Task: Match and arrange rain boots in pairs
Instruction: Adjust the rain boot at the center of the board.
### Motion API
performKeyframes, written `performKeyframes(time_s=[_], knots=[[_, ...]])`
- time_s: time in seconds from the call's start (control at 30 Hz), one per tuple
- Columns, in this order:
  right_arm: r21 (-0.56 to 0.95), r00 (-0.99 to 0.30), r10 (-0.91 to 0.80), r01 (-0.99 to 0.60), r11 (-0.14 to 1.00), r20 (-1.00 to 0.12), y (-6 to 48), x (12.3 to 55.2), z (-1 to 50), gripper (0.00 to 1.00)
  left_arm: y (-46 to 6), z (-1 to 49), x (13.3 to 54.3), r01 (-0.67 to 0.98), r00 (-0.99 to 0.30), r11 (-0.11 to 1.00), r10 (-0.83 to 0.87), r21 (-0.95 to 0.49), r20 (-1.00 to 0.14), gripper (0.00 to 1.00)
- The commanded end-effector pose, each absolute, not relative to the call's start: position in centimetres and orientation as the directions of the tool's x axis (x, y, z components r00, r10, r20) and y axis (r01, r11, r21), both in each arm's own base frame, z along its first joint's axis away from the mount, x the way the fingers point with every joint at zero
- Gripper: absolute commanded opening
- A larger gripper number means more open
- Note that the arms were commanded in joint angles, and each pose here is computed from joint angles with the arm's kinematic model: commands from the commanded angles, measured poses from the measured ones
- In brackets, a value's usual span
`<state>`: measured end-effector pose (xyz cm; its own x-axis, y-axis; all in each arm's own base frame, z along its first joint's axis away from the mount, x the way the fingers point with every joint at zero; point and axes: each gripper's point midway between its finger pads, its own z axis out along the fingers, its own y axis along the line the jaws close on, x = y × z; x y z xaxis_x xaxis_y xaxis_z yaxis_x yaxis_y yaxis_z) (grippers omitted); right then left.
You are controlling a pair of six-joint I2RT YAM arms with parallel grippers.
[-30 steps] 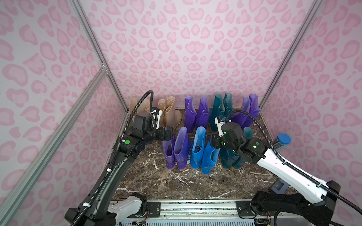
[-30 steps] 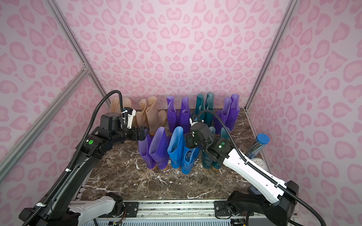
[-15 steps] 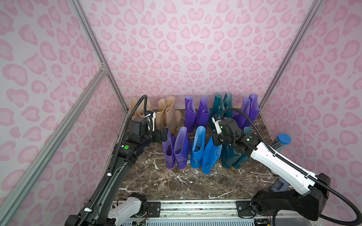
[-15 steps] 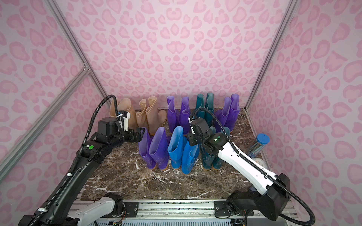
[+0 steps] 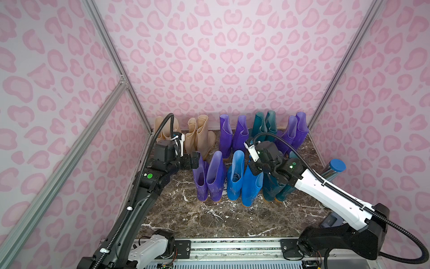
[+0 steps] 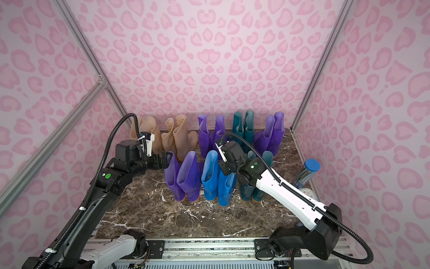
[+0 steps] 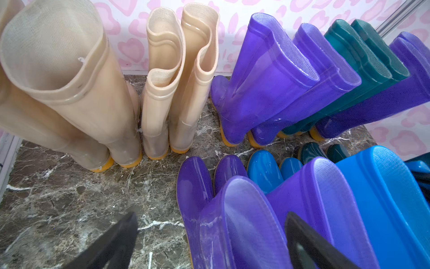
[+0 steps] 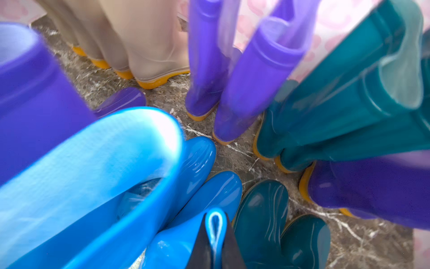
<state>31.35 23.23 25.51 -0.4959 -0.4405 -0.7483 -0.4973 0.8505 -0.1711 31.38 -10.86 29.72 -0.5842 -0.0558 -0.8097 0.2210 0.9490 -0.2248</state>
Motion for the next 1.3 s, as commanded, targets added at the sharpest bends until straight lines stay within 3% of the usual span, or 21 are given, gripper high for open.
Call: performKeyframes(time_s=[0.0, 0.43, 0.57, 0.63, 0.7, 0.8, 0.97, 1.03, 1.13, 1.23, 1.27], knots=[[-0.302, -0.439, -0.485, -0.424, 0.854, -0.756, 21.9, 32.2, 26.7, 0.0, -11.5, 30.5, 31.8, 0.254, -0.558, 0.935, -0.067, -0.247, -0.827, 0.99], [-0.364, -0.38, -0.44, -0.258, 0.895, -0.813, 18.3, 34.3, 27.5, 0.0, -12.0, 30.7, 31.6, 0.276, -0.555, 0.925, -0.067, -0.26, -0.829, 0.99], [-0.293, -0.377, -0.429, -0.367, 0.883, -0.821, 20.3, 33.5, 27.0, 0.01, -11.9, 31.0, 31.5, 0.278, -0.546, 0.926, -0.065, -0.254, -0.835, 0.99], [-0.289, -0.383, -0.438, -0.387, 0.876, -0.814, 21.0, 32.9, 26.2, 0.07, -11.8, 31.1, 31.4, 0.278, -0.542, 0.927, -0.066, -0.253, -0.838, 0.99], [-0.273, -0.397, -0.44, -0.41, 0.87, -0.806, 21.5, 32.5, 25.7, 0.24, -11.8, 31.2, 31.3, 0.28, -0.541, 0.925, -0.07, -0.258, -0.838, 0.99], [-0.254, -0.411, -0.422, -0.404, 0.879, -0.808, 21.4, 32.1, 26.3, 0.36, -12.0, 31.6, 31.2, 0.289, -0.537, 0.92, -0.073, -0.264, -0.84, 0.99], [-0.182, -0.347, -0.301, -0.337, 0.924, -0.888, 20.1, 31.5, 31.9, 0.61, -11.7, 32.5, 31.1, 0.288, -0.514, 0.924, -0.071, -0.249, -0.855, 0.99], [-0.144, -0.315, -0.24, -0.299, 0.943, -0.918, 19.1, 31.3, 34.6, 0.66, -11.3, 33.3, 31.1, 0.279, -0.491, 0.93, -0.074, -0.238, -0.868, 0.99], [-0.107, -0.253, -0.151, -0.18, 0.978, -0.956, 16.3, 31.1, 38.0, 0.7, -10.4, 34.9, 30.7, 0.25, -0.442, 0.943, -0.092, -0.221, -0.892, 0.99], [-0.01, -0.132, -0.005, 0.038, 0.999, -0.991, 11.0, 30.4, 41.3, 0.78, -8.2, 36.5, 30.0, 0.153, -0.395, 0.968, -0.125, -0.199, -0.91, 0.99], [0.003, -0.079, 0.01, 0.084, 0.997, -0.997, 9.5, 29.6, 42.5, 0.94, -7.4, 36.9, 29.6, 0.123, -0.381, 0.975, -0.126, -0.185, -0.916, 0.99]])
